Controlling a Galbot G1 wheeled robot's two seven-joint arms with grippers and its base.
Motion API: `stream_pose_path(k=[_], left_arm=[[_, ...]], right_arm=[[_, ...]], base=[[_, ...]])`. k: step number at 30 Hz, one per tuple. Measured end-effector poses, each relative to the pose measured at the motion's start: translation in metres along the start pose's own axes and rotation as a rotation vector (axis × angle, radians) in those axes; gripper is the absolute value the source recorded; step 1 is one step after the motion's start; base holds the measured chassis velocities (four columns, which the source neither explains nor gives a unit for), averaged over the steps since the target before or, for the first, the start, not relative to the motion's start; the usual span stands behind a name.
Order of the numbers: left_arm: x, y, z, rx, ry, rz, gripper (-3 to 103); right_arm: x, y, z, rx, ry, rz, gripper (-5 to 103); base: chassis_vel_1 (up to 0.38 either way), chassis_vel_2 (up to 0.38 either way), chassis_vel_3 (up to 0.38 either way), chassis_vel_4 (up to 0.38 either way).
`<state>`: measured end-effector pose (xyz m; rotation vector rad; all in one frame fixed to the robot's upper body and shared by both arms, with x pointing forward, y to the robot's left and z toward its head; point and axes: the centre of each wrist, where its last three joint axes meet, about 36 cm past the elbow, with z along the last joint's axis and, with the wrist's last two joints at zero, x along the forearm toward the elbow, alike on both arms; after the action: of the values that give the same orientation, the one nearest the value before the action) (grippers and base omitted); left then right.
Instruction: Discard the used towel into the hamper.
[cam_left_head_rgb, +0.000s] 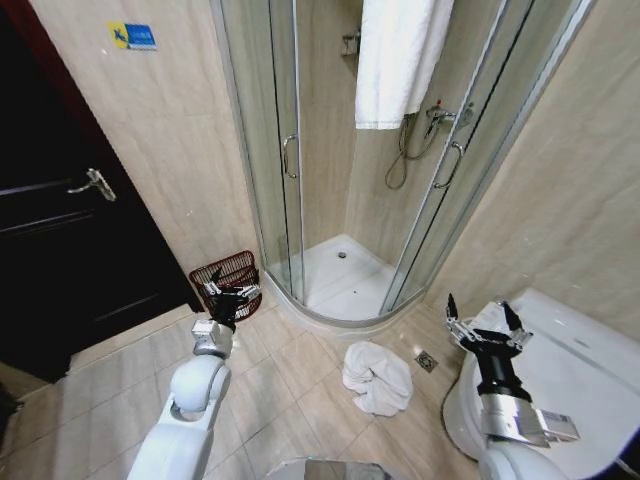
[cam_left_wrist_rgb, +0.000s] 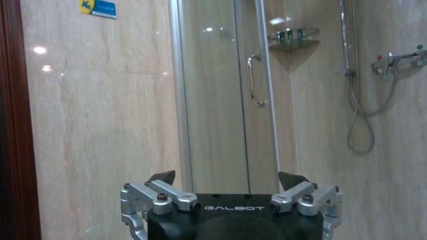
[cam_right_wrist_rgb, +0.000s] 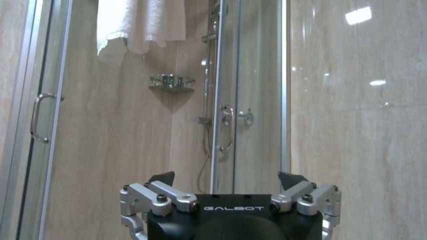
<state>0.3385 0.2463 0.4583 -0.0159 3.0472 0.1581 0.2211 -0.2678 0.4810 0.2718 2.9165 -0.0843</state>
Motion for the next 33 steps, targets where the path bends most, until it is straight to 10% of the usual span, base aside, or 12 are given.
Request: stream_pose_path(k=[33], left_arm=[[0.001,-0.004,-0.010,0.004,0.018,-0.020,100]], right_arm=[[0.001,-0.001,-0.008,-0.016,-0.001,0.015,100]], base=[[0.000,0.000,0.000,0.000]])
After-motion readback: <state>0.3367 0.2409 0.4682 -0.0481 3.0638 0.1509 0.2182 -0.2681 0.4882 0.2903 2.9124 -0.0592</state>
